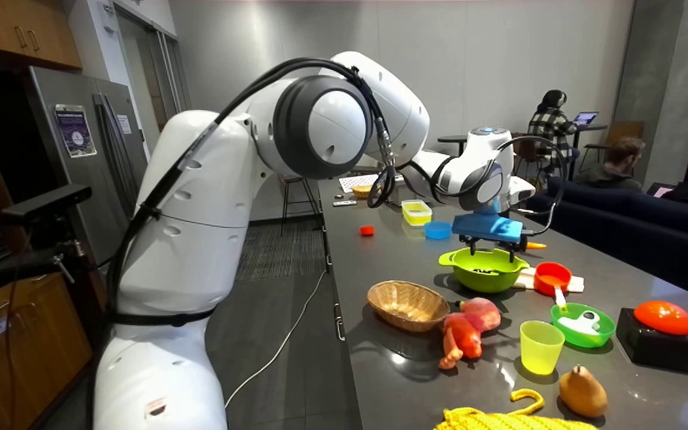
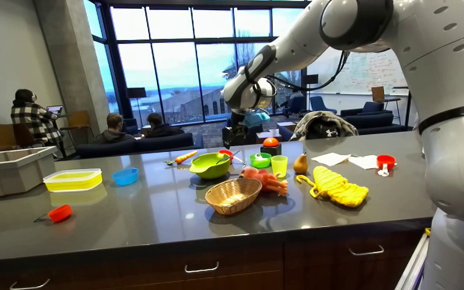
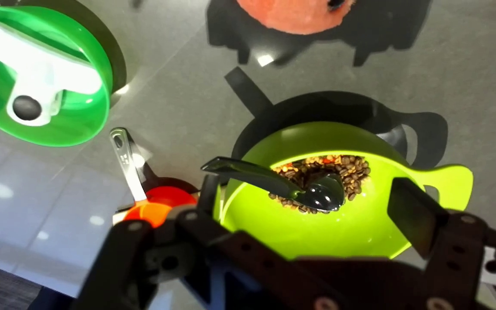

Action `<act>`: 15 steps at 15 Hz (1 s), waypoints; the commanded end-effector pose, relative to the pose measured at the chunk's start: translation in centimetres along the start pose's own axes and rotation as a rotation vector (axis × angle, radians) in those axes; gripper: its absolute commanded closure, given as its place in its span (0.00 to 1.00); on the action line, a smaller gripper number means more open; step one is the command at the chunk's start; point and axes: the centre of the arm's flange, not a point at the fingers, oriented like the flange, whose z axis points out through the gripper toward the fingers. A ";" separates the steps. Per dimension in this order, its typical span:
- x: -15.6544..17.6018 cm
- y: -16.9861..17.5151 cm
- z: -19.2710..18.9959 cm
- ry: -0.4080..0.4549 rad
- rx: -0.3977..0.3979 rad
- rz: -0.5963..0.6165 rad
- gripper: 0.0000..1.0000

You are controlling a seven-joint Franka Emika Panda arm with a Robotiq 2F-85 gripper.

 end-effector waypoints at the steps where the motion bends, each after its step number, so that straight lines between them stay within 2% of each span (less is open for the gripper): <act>1: 1.1 0.5 0.8 0.024 -0.044 -0.034 0.00; 7: 2.4 1.9 2.4 0.039 -0.085 -0.067 0.00; 15: 2.3 3.0 4.3 0.010 -0.061 -0.063 0.00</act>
